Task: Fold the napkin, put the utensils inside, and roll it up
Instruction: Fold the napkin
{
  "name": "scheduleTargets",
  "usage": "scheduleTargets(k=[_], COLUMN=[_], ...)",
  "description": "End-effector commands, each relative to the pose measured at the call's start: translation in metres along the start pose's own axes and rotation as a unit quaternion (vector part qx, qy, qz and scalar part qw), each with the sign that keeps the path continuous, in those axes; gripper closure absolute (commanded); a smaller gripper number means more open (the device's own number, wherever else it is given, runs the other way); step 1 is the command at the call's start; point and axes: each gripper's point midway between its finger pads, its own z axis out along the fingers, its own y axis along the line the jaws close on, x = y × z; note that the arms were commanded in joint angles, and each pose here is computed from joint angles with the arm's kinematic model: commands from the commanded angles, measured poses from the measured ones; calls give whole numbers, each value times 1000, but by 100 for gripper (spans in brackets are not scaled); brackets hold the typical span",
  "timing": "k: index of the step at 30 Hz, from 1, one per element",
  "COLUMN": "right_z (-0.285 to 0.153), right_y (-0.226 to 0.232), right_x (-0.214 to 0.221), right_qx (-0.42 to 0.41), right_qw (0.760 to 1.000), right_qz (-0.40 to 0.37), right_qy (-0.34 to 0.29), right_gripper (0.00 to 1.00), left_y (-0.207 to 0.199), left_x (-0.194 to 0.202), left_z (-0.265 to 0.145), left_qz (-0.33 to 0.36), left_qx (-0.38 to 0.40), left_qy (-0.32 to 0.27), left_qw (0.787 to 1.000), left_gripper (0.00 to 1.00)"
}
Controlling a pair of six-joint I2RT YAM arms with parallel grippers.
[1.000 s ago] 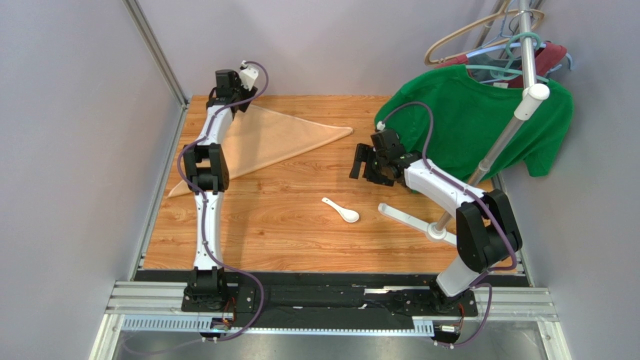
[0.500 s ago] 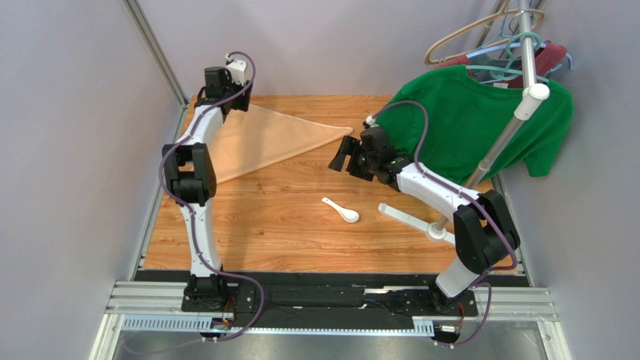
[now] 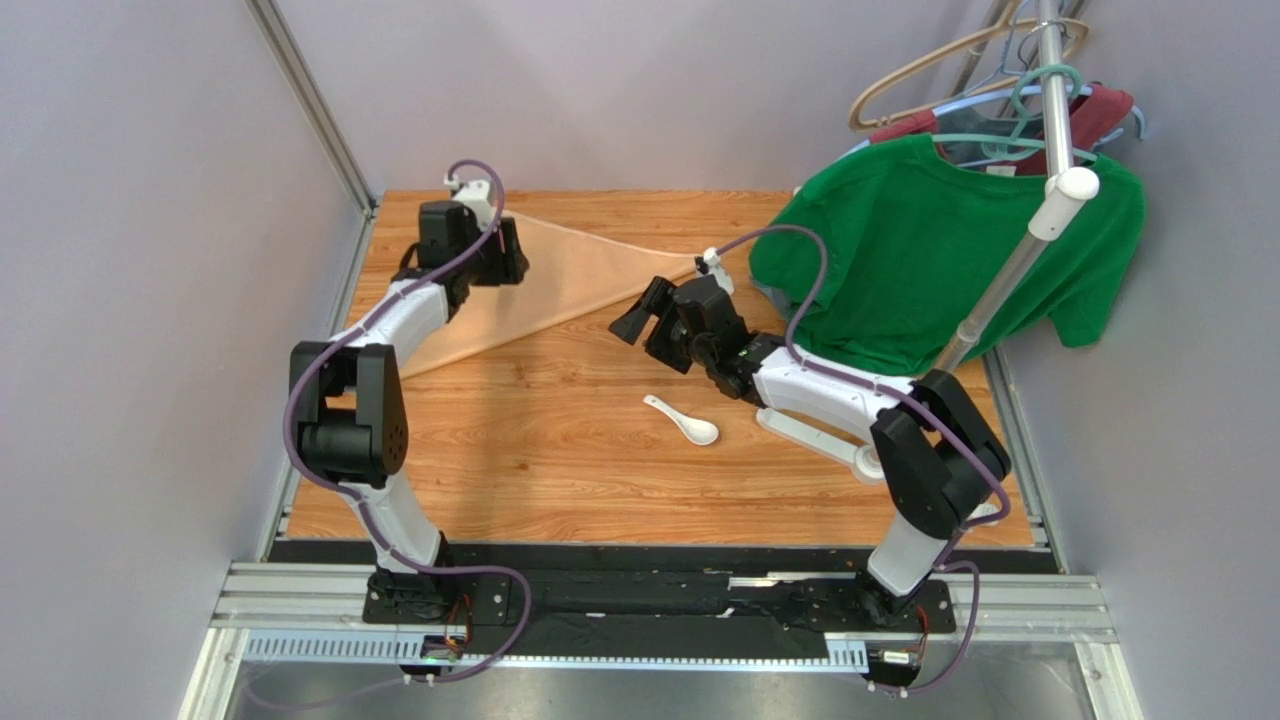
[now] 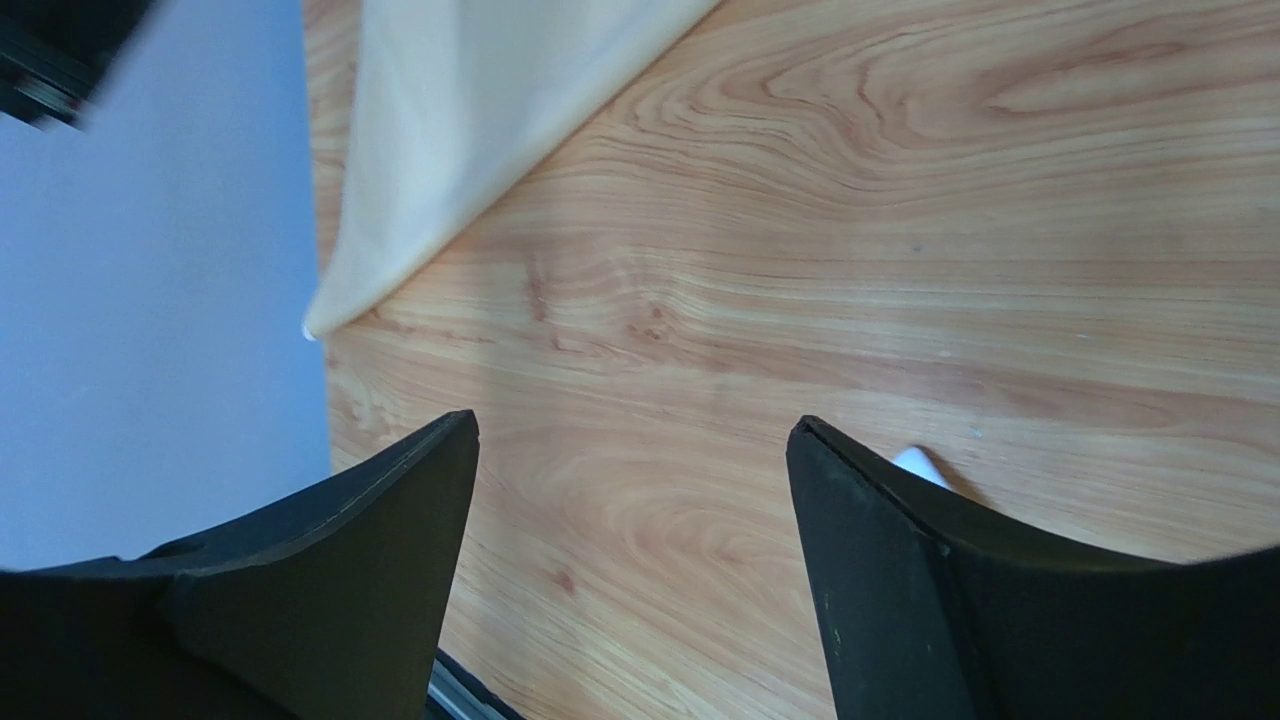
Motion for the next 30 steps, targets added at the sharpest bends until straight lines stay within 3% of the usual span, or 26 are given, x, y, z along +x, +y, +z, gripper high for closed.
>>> scheduleTargets(k=[1, 4, 5, 8, 14, 17, 23, 30], right_z=[30, 51, 55, 75, 117, 138, 162, 182], right_y=[12, 16, 27, 24, 19, 10, 1, -16], right_x=[-13, -5, -9, -3, 1, 7, 11, 12], right_qx=[-26, -22, -31, -20, -7, 6, 15, 40], right_qw=[994, 993, 992, 990, 981, 975, 963, 953], right_qz=[89, 108, 112, 127, 185, 215, 261, 286], right_qy=[-50, -48, -52, -57, -62, -61, -66, -90], right_gripper=[25, 27, 27, 28, 34, 41, 49, 50], left_y=[-26, -39, -44, -46, -63, -45, -62, -52], left_x=[-9, -3, 11, 1, -20, -9, -13, -17], left_z=[-33, -62, -71, -108, -167, -167, -170, -178], left_qz=[-110, -131, -130, -129, -21, -6, -37, -55], left_qx=[6, 9, -5, -23, 19, -24, 33, 27], left_qy=[-28, -26, 1, 11, 31, 34, 16, -3], left_qw=[993, 991, 992, 991, 999, 999, 999, 998], left_gripper=[36, 36, 36, 36, 32, 33, 33, 34])
